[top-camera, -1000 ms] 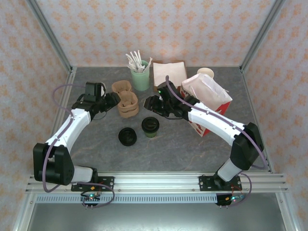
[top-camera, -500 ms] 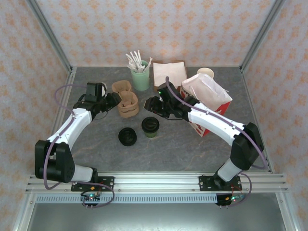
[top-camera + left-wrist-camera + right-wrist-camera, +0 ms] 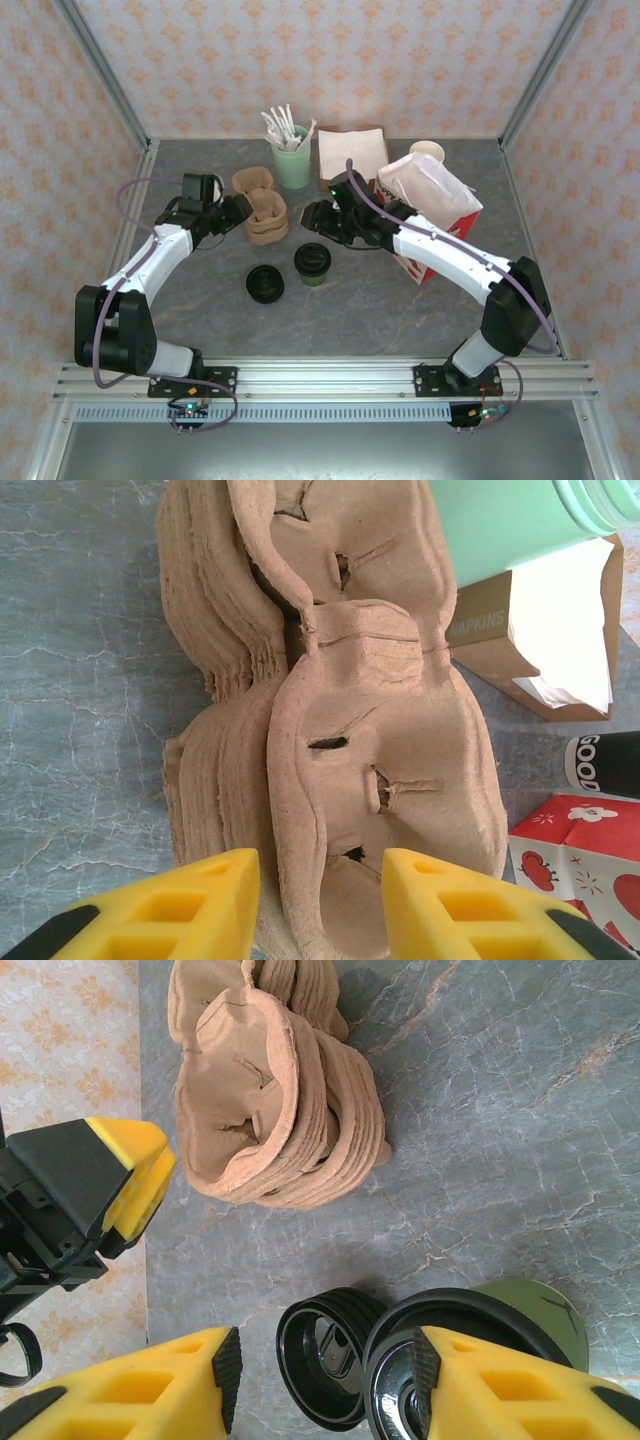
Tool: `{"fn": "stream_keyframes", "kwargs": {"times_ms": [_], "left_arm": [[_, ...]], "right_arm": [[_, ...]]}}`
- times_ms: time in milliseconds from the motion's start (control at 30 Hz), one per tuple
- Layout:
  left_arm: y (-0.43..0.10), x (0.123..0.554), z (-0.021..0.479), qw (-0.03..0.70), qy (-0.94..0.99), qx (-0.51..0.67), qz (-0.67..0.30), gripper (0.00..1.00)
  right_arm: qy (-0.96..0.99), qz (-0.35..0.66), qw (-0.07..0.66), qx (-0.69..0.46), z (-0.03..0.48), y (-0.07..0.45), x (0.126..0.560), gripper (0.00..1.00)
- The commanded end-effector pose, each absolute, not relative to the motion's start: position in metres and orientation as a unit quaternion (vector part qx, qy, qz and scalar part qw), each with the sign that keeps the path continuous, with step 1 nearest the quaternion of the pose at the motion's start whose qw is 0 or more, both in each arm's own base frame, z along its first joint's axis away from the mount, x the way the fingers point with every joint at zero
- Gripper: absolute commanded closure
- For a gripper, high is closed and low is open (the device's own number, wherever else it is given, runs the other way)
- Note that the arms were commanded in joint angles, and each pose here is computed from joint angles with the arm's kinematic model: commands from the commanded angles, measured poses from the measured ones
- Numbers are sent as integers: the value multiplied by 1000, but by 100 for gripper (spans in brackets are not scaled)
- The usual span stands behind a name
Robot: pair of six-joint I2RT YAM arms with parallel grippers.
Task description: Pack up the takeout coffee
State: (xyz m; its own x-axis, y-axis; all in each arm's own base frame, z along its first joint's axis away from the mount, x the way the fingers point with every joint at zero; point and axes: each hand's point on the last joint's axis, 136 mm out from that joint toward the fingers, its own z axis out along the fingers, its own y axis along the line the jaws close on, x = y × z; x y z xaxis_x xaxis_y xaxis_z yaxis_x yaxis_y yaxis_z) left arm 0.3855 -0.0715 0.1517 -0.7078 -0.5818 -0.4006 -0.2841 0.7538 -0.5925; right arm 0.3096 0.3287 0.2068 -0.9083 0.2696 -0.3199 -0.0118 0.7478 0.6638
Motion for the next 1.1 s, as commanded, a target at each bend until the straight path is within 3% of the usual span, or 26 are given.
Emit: {"fn": "stream_keyframes", "kwargs": {"times_ms": [0, 1067], "left_arm": [[-71, 388, 145, 292, 886, -250, -258, 63], [-92, 394, 147, 294, 888, -231, -268, 71]], "right_arm": [[909, 352, 211, 72, 216, 324, 307, 50], [910, 350, 212, 74, 213, 321, 306, 50]]}}
